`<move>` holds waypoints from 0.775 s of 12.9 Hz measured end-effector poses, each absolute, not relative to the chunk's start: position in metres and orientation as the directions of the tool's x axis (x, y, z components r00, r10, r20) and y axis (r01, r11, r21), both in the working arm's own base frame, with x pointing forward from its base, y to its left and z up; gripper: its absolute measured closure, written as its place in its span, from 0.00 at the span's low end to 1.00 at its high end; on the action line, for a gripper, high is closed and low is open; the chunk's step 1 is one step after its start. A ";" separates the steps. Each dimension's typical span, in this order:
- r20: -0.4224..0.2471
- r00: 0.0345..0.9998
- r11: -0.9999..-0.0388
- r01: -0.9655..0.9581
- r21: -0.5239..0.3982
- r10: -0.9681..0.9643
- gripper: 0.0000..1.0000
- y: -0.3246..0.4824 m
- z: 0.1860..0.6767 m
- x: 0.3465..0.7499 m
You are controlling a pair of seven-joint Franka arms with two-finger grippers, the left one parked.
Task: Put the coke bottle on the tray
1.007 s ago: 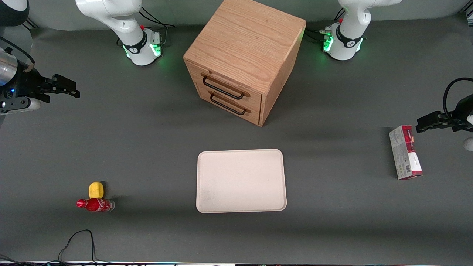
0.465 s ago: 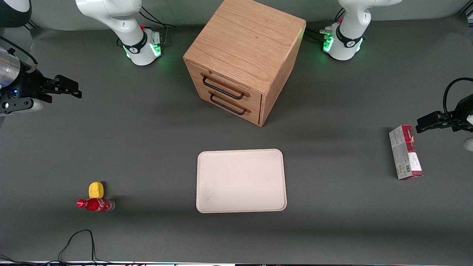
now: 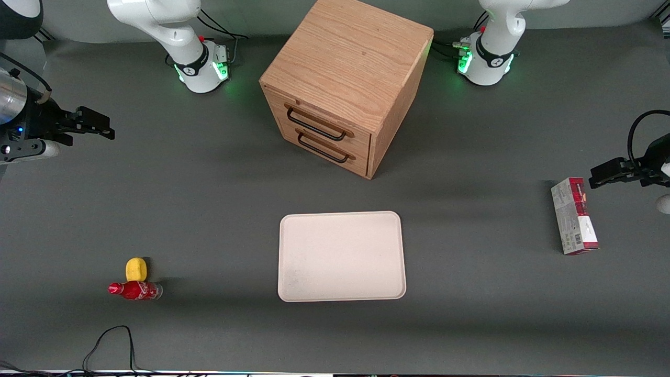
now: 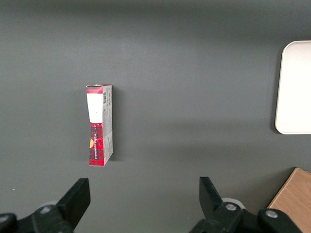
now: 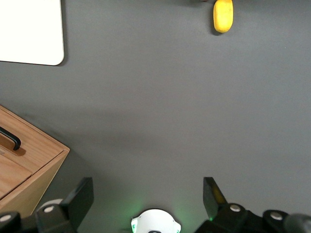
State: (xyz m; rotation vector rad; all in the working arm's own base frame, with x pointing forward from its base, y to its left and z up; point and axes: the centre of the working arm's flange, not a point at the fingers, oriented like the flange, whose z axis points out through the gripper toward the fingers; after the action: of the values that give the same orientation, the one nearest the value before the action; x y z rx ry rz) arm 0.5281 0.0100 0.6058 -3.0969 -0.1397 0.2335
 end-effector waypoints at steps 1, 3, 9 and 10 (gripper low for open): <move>-0.147 0.985 -0.996 0.084 -0.039 0.089 0.00 0.009 0.606 0.528; -0.143 0.986 -0.996 0.080 -0.039 0.084 0.00 0.006 0.608 0.529; -0.141 0.990 -1.000 0.006 -0.010 0.008 0.00 -0.036 0.592 0.576; -0.143 0.990 -1.000 -0.015 0.003 -0.015 0.00 -0.050 0.581 0.599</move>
State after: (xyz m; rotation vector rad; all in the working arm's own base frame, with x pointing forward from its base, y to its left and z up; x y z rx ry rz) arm 0.5987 -0.0503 0.5805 -3.1356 0.0235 0.2256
